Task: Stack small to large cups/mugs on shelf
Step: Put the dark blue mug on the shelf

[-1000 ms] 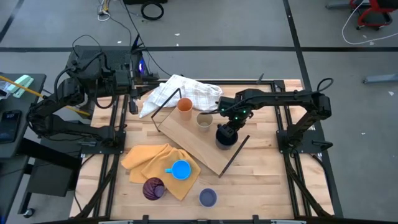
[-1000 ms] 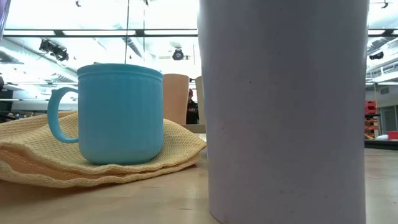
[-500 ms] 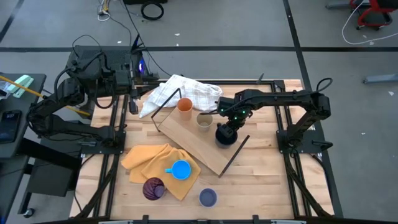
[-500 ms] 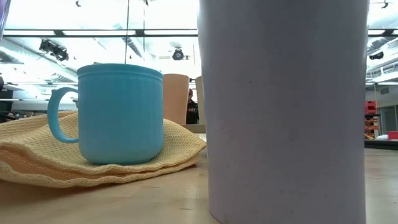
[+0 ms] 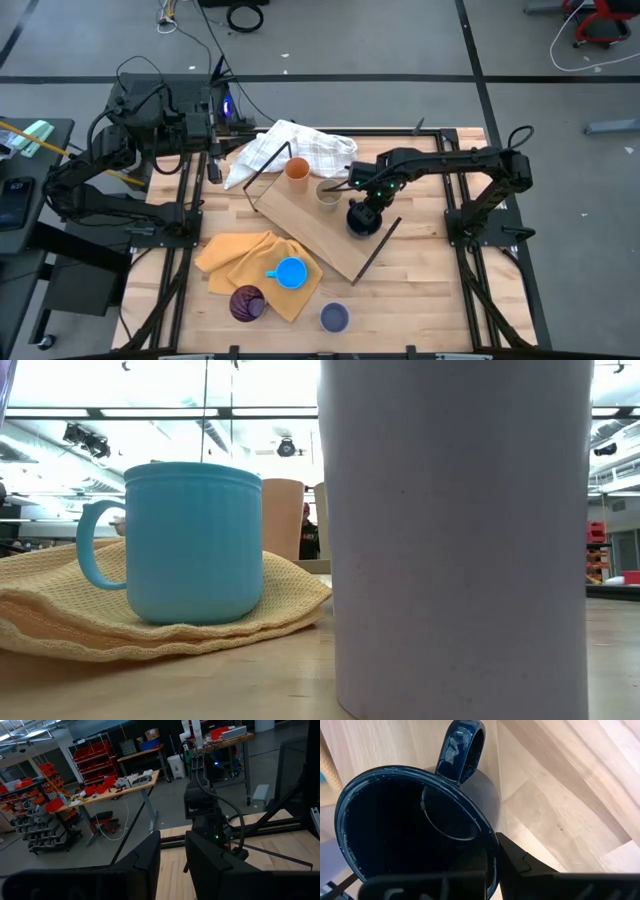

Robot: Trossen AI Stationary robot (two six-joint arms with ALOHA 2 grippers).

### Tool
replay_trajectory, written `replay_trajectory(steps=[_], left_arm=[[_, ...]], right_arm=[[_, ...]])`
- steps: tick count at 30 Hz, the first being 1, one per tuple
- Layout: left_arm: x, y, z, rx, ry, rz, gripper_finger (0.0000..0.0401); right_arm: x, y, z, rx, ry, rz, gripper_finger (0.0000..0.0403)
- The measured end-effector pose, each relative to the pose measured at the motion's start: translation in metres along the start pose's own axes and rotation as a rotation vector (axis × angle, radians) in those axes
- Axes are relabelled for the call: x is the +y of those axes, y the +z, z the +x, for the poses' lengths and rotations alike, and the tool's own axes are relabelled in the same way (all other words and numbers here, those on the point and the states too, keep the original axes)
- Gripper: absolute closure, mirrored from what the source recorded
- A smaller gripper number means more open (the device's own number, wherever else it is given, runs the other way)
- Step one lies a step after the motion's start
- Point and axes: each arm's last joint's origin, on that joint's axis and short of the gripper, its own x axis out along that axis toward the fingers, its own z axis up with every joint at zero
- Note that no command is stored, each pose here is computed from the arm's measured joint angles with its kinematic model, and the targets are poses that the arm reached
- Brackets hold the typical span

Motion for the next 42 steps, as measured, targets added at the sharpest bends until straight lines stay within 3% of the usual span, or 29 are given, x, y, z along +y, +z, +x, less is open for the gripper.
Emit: replay_trajectory(steps=[42], left_arm=[[0.0, 0.0, 0.0, 0.0, 0.001, 0.0, 0.0301]], right_arm=[[0.006, -0.008, 0.016, 0.021, 0.01, 0.009, 0.0385]])
